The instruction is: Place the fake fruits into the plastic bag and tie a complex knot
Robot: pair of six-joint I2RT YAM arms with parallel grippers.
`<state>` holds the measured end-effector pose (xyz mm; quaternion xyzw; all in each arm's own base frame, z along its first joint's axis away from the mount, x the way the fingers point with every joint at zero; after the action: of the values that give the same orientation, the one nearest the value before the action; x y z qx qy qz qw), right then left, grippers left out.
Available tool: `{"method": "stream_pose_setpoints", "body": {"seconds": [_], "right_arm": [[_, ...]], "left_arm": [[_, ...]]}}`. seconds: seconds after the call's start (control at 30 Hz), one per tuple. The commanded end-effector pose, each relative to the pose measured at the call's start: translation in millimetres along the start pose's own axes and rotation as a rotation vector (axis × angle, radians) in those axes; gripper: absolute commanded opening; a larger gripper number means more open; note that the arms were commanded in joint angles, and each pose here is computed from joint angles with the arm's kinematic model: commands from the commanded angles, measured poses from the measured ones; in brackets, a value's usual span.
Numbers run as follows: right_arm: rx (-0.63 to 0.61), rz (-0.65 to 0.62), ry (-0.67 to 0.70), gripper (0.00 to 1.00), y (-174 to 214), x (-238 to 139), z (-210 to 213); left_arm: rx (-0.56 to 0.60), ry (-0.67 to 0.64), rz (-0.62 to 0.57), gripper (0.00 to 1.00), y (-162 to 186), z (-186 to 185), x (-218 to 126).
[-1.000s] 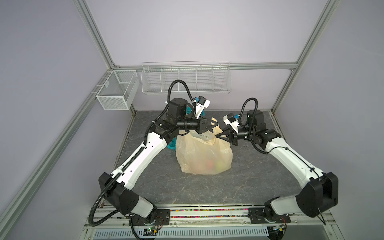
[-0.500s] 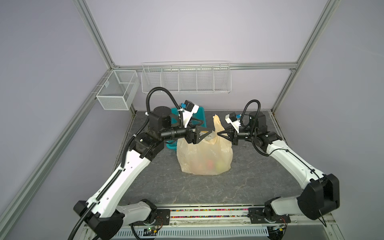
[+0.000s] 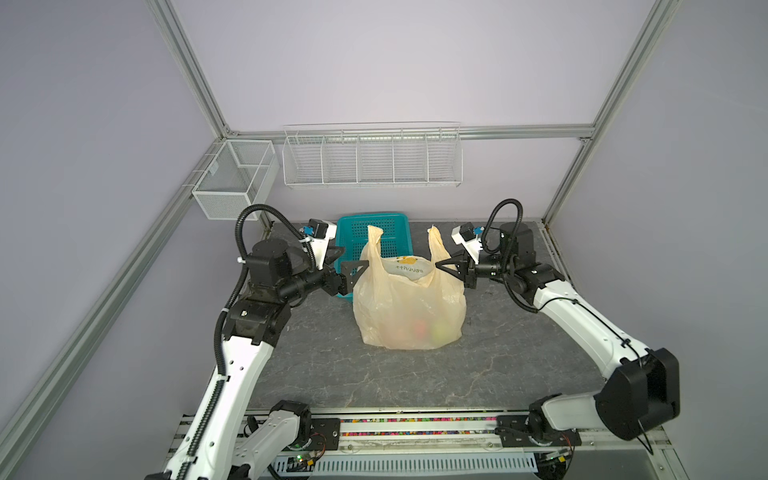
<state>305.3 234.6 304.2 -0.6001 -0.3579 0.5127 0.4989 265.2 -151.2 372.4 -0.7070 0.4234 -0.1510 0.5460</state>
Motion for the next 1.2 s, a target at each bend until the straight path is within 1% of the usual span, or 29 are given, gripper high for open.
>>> {"method": "stream_pose_setpoints", "body": {"seconds": [0.0,0.07,0.17,0.23,0.3,0.4,0.6,0.77,0.83,0.87,0.93,1.0,1.07,1.17], "right_arm": [[-0.017,-0.012,0.009,0.07,-4,-5,2],[-0.017,-0.009,0.006,0.07,-3,-5,2],[-0.018,-0.008,0.009,0.07,-3,-5,2],[-0.017,-0.009,0.004,0.07,-3,-5,3],[-0.016,-0.009,0.004,0.07,-3,-5,3],[-0.018,-0.01,0.004,0.07,-4,-5,3],[-0.011,-0.006,0.007,0.07,-3,-4,1],[-0.009,-0.003,0.008,0.07,-2,-4,0],[-0.005,-0.002,0.008,0.07,-1,-3,0],[-0.003,-0.002,0.01,0.07,-1,-3,0],[-0.001,-0.002,0.008,0.07,-1,-3,0],[-0.002,-0.001,0.007,0.07,-1,-3,0],[-0.002,0.0,0.01,0.06,-1,-4,0],[-0.005,-0.001,0.01,0.07,-2,-4,1]], "left_arm": [[0.062,0.064,0.074,0.85,15,10,17],[0.063,0.119,0.094,0.85,17,17,27],[0.061,0.21,0.093,0.89,18,20,38],[0.071,0.243,0.082,0.9,17,21,44],[0.076,0.271,0.075,0.9,17,22,48],[0.076,0.306,0.072,0.86,20,24,54],[0.116,0.343,0.03,0.71,21,27,61],[0.139,0.377,-0.005,0.46,16,24,63],[0.141,0.389,-0.007,0.4,18,21,65],[0.145,0.392,-0.007,0.39,19,20,66],[0.154,0.397,-0.005,0.39,20,19,67],[0.168,0.393,-0.007,0.48,19,18,67],[0.189,0.366,-0.001,0.55,19,21,67],[0.223,0.36,0.042,0.69,23,22,67]]}}
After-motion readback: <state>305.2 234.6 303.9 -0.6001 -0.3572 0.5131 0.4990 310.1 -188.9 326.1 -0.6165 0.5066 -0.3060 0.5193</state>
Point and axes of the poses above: each gripper's point midway between its finger pads, its own x axis out along the fingers, its own z axis along the line the jaws close on, y = z × x, the point moved 3 cm from there along -x, back along the fingers, and after that the axes turned 9 degrees about -x, right-handed, at the moved point
